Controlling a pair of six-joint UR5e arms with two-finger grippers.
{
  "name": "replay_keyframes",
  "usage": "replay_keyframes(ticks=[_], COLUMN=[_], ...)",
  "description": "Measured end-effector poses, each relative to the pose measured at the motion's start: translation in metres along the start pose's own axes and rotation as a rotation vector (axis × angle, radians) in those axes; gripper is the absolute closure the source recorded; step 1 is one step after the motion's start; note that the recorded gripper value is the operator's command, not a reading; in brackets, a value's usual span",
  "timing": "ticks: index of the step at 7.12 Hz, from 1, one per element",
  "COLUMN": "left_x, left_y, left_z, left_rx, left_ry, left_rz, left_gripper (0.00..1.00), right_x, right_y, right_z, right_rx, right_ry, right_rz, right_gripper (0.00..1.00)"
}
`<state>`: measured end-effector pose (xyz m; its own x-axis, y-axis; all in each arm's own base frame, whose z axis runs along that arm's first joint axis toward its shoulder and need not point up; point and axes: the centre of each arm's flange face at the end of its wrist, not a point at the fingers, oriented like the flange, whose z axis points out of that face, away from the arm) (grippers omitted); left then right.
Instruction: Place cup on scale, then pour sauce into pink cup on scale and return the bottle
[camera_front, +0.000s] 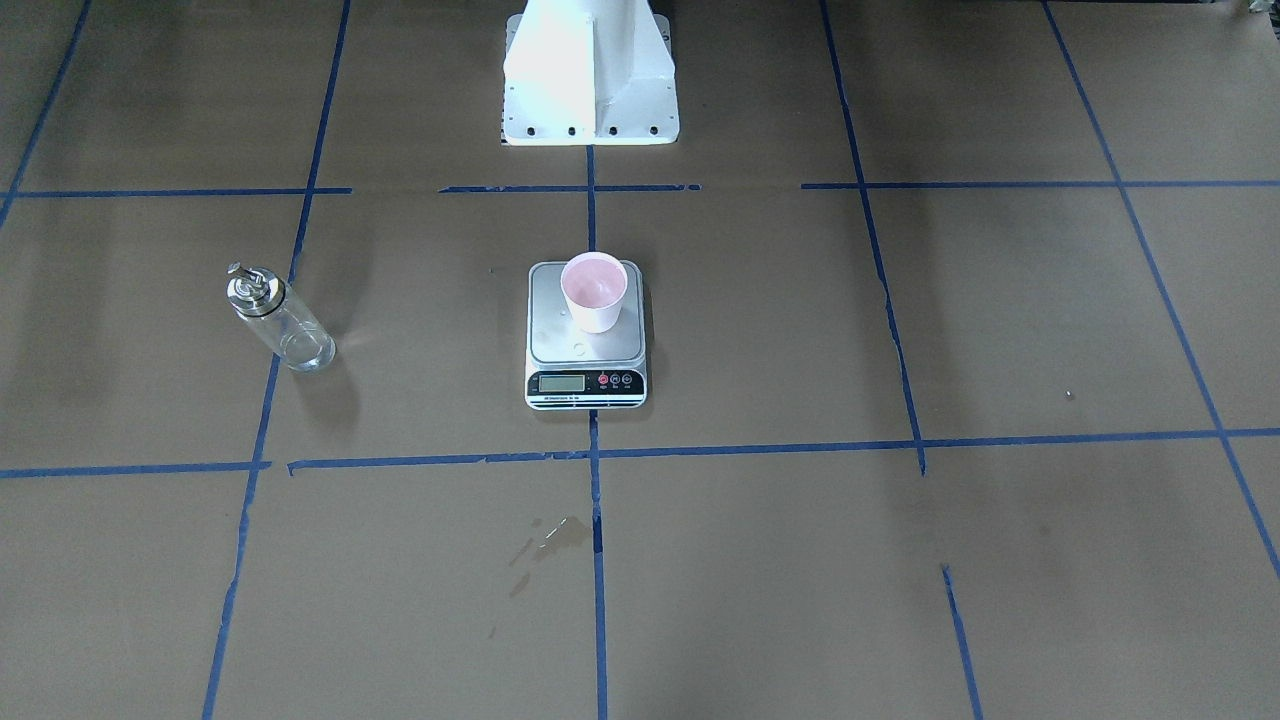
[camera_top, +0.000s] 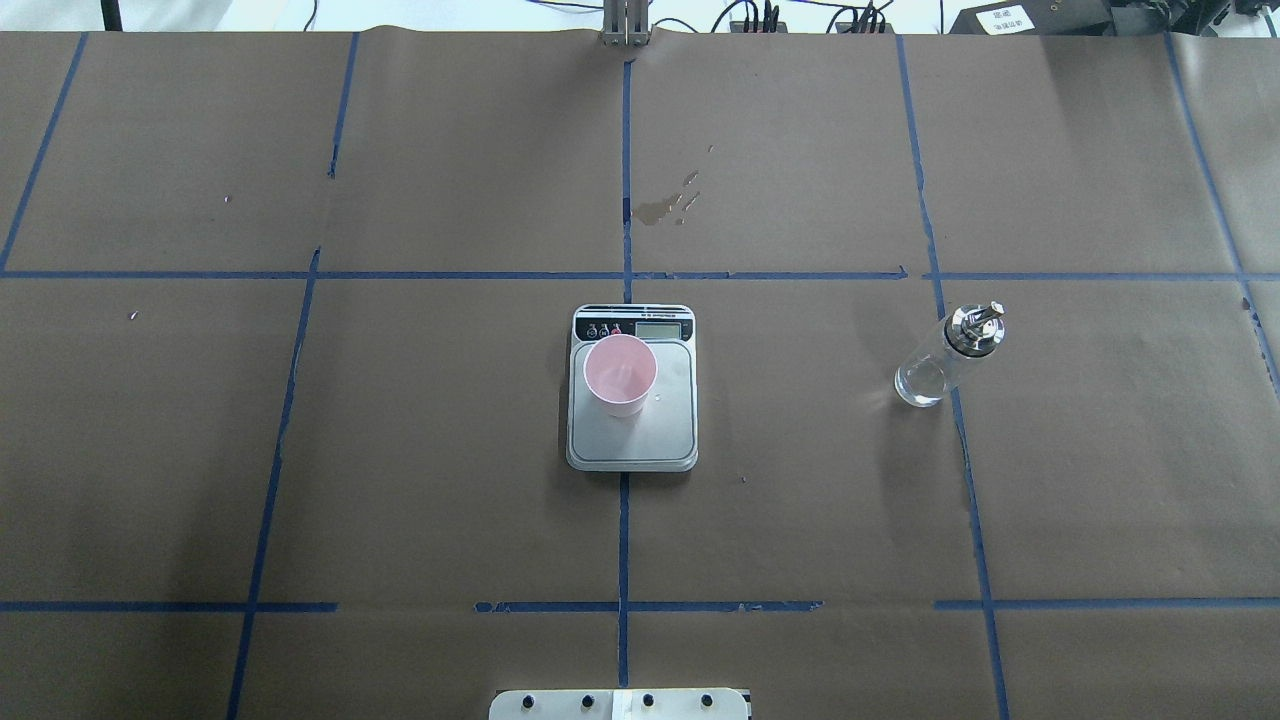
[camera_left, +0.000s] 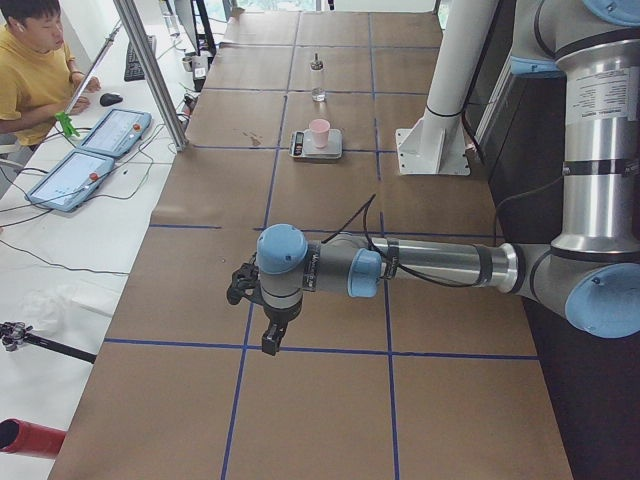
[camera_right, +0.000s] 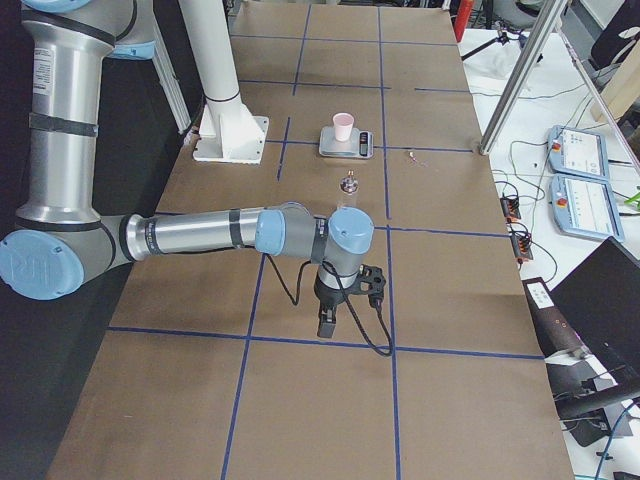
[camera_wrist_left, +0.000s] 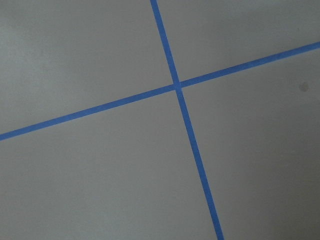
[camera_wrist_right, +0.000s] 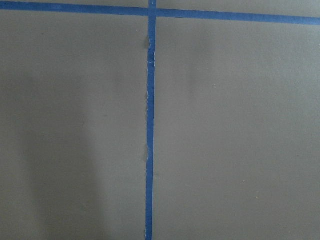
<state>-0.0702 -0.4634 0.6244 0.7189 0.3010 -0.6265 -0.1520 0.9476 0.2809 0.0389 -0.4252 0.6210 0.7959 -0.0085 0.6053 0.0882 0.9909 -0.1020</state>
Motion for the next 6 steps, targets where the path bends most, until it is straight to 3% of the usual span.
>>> replay_keyframes(ticks=[6], left_x=[-0.004], left_y=[0.011], left_z=[0.008], left_rx=[-0.006], left_ry=[0.006], left_rz=[-0.008], left_gripper=[0.0], right_x=[-0.001], right_y=[-0.001], right_z=[0.0], right_rx=[0.003], right_ry=[-0.001], right_rz=[-0.005], right_gripper=[0.0])
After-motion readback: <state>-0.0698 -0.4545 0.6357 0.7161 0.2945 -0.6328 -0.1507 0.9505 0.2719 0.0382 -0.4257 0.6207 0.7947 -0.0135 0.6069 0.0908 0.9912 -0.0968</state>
